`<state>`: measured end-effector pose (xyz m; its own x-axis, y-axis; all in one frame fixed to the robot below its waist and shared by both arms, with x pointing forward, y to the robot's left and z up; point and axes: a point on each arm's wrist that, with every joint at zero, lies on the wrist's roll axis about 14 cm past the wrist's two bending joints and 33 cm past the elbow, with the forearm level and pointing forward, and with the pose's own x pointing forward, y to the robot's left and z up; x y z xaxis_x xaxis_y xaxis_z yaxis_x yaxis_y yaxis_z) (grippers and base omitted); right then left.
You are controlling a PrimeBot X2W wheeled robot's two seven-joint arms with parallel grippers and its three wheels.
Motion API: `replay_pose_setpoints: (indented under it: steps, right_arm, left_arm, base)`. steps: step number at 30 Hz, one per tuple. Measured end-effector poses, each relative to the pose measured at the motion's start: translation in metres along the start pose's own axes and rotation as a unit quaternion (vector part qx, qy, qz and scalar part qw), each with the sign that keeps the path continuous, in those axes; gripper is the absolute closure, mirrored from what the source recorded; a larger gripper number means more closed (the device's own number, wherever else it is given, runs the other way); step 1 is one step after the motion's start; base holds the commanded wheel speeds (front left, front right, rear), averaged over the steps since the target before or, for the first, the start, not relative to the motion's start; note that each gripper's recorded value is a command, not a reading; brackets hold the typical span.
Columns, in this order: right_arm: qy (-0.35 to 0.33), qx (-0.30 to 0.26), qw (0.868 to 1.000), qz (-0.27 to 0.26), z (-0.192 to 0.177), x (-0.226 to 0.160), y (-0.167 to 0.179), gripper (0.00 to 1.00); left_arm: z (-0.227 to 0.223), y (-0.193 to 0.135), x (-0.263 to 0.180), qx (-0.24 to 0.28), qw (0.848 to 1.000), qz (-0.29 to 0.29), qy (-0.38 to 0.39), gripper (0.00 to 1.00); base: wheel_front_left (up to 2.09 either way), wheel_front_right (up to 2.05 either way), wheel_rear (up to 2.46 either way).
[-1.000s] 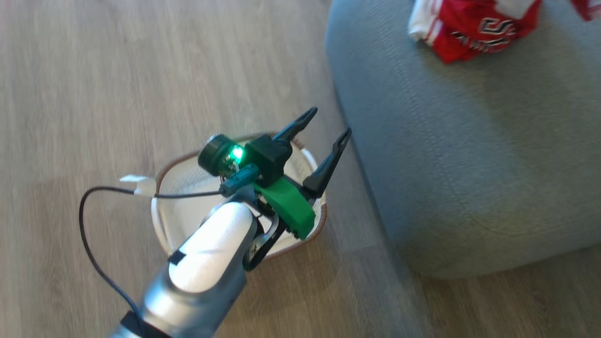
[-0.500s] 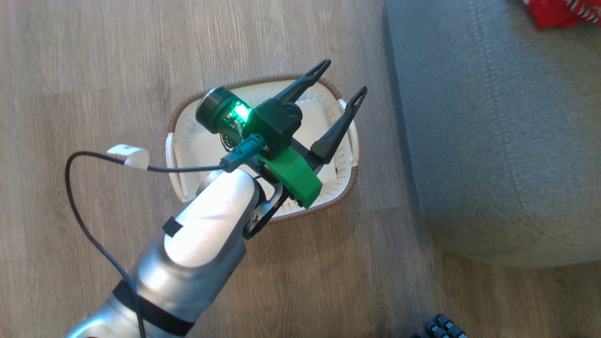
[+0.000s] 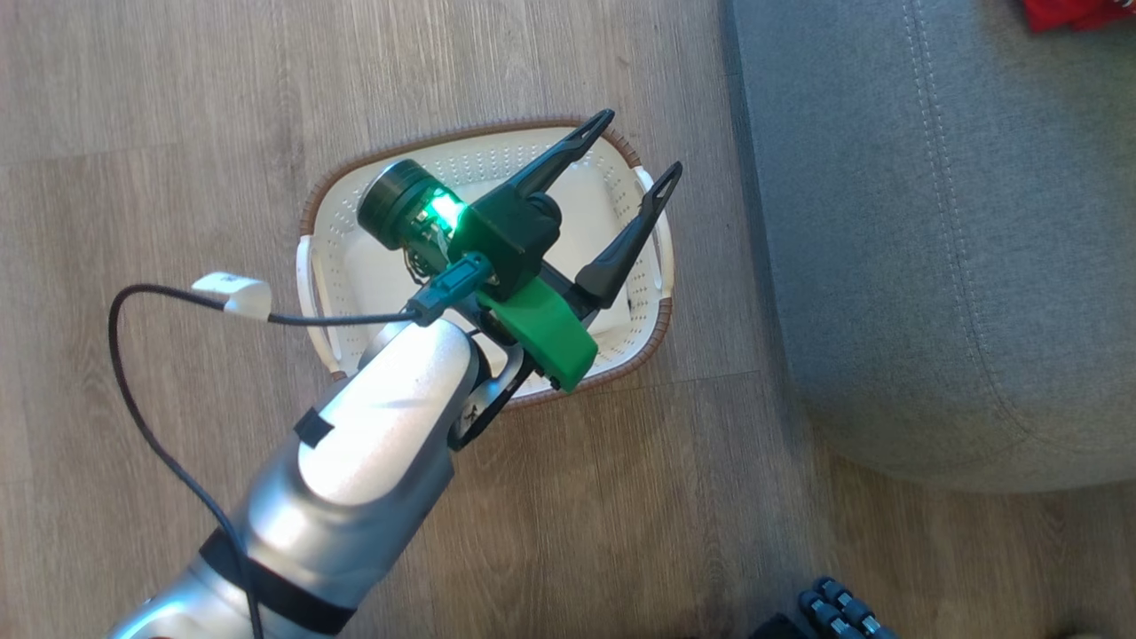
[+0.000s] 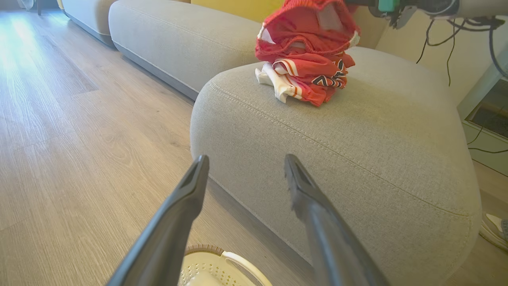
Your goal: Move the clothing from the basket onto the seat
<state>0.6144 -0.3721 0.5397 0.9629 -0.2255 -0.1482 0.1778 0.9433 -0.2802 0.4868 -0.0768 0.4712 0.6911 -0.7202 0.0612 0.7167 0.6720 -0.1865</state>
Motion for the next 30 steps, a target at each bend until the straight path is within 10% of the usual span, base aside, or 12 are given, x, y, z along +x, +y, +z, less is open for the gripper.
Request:
replay_pose_setpoints:
  steps: [11,15,30]
  right_arm:
    - [0.05,0.003,0.999,0.017,-0.048,-0.008,0.022,0.94]
    - [0.043,0.002,0.999,0.014,-0.046,-0.011,0.019,0.0]
    - [0.007,-0.007,1.0,0.029,-0.028,-0.045,0.013,0.0]
  left_arm:
    - [-0.007,0.003,-0.002,0.004,1.0,-0.002,0.011,0.0]
    - [-0.005,0.002,-0.001,0.005,1.0,-0.001,0.01,0.0]
    - [0.017,-0.014,0.003,0.005,1.0,-0.008,-0.005,0.0]
  base:
    - [0.0,0.0,0.0]
    - [0.0,0.0,0.0]
    - [0.0,0.0,0.0]
